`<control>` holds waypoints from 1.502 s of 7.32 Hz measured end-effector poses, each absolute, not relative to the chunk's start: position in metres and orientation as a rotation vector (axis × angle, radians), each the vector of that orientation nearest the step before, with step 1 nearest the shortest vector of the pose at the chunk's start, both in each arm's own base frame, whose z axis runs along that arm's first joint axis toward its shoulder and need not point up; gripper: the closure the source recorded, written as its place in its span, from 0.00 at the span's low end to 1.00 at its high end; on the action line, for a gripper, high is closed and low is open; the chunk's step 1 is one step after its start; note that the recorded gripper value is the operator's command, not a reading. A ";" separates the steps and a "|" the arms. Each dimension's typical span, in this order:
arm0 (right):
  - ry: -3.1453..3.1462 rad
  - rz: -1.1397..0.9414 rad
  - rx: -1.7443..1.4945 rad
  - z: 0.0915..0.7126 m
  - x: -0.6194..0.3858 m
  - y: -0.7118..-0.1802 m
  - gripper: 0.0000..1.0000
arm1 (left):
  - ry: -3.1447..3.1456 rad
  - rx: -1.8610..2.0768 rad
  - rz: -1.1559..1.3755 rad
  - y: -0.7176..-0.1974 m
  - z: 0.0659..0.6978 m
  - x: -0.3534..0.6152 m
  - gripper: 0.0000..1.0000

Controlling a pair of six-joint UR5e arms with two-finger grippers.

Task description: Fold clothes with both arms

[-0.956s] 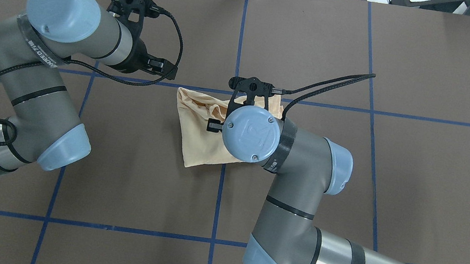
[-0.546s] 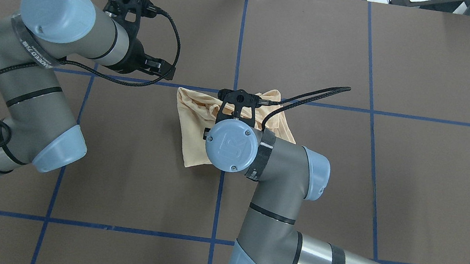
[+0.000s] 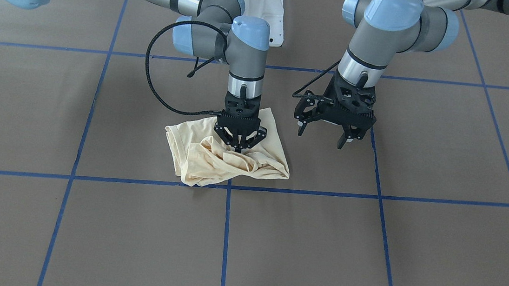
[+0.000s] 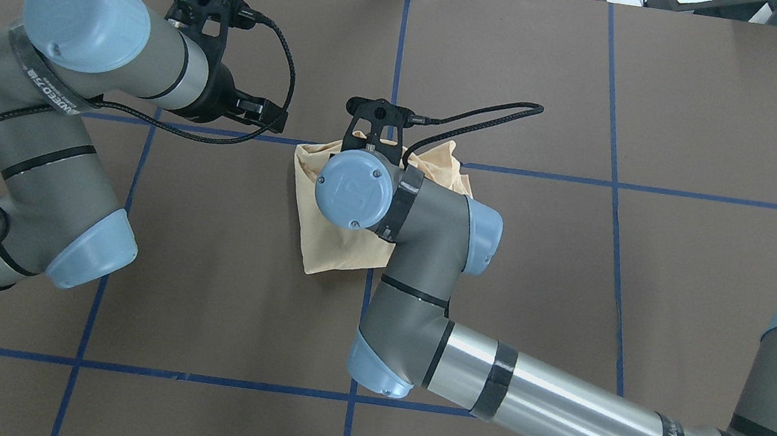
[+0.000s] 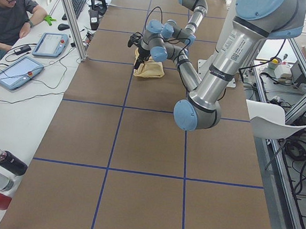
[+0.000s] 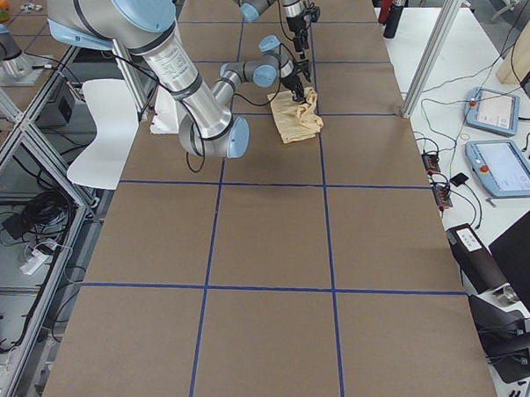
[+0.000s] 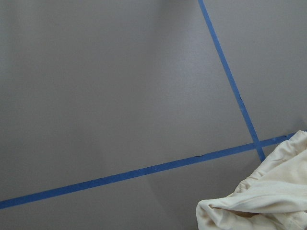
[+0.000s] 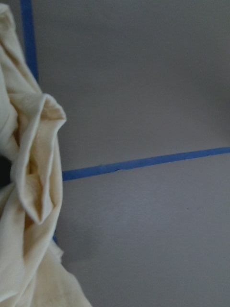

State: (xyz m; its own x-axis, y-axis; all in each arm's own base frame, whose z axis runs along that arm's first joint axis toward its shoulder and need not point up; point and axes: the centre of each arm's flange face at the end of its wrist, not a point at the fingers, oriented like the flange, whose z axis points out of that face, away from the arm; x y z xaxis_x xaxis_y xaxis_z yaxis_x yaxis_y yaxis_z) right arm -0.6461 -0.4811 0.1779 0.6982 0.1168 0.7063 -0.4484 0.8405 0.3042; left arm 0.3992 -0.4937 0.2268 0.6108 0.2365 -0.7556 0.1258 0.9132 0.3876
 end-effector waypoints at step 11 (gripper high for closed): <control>-0.736 0.073 0.286 0.249 -0.304 -0.523 0.00 | 0.737 0.489 0.223 -0.476 0.281 0.246 0.00</control>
State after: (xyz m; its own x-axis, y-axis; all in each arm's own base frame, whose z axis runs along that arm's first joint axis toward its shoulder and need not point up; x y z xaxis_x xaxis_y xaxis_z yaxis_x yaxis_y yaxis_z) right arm -0.3039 -0.5232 0.2492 0.7405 -0.0348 0.6712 -0.1652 0.9586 0.2320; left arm 0.2456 -0.4763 0.2811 0.7233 0.3613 -0.5884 -0.0248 0.8653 0.5007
